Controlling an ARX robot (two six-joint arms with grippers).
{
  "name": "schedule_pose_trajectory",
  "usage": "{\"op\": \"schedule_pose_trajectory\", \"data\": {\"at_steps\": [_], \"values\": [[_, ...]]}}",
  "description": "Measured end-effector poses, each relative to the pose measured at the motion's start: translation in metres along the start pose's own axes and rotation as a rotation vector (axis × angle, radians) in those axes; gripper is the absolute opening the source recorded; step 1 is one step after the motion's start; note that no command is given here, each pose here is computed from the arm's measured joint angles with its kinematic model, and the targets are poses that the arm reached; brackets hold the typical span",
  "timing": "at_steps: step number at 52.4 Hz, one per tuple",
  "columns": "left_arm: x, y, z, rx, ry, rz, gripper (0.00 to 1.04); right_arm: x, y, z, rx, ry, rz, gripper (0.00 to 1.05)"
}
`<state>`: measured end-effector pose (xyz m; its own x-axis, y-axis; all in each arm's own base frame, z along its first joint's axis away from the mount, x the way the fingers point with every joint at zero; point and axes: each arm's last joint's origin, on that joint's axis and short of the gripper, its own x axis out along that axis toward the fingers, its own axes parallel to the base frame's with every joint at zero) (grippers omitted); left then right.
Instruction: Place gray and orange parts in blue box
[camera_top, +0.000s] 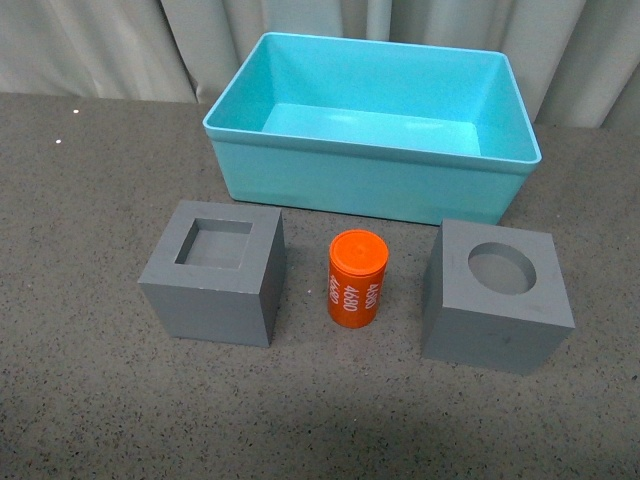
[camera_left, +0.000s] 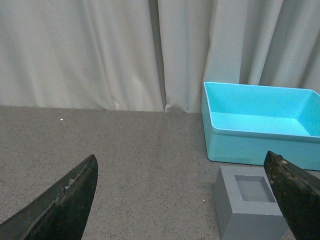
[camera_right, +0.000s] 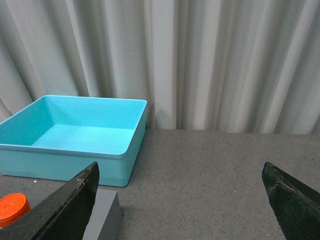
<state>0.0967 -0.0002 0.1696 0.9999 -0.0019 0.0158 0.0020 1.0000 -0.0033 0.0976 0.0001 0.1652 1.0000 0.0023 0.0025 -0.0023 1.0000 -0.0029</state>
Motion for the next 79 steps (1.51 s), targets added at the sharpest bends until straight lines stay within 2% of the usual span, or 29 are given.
{"op": "schedule_pose_trajectory", "data": {"at_steps": [14,17,19,22,27,43,56,79], "values": [[0.0,0.0,0.0,0.0,0.0,0.0,0.98,0.0,0.0,0.0,0.0,0.0,0.0,0.95],[0.0,0.0,0.0,0.0,0.0,0.0,0.98,0.003,0.001,-0.001,-0.113,0.025,-0.098,0.95],[0.0,0.0,0.0,0.0,0.0,0.002,0.98,0.007,0.002,-0.002,-0.199,0.064,-0.116,0.95],[0.0,0.0,0.0,0.0,0.0,0.001,0.98,0.015,0.006,-0.005,-0.273,0.129,-0.071,0.95],[0.0,0.0,0.0,0.0,0.0,0.0,0.98,0.029,0.011,-0.007,-0.291,0.21,-0.023,0.95],[0.0,0.0,0.0,0.0,0.0,0.0,0.98,0.099,0.035,-0.021,-0.177,0.499,0.094,0.95],[0.0,0.0,0.0,0.0,0.0,0.0,0.98,0.146,0.06,-0.038,-0.074,0.671,0.113,0.95],[0.0,0.0,0.0,0.0,0.0,0.0,0.98,0.165,0.077,-0.065,0.044,0.872,0.053,0.95]]}}
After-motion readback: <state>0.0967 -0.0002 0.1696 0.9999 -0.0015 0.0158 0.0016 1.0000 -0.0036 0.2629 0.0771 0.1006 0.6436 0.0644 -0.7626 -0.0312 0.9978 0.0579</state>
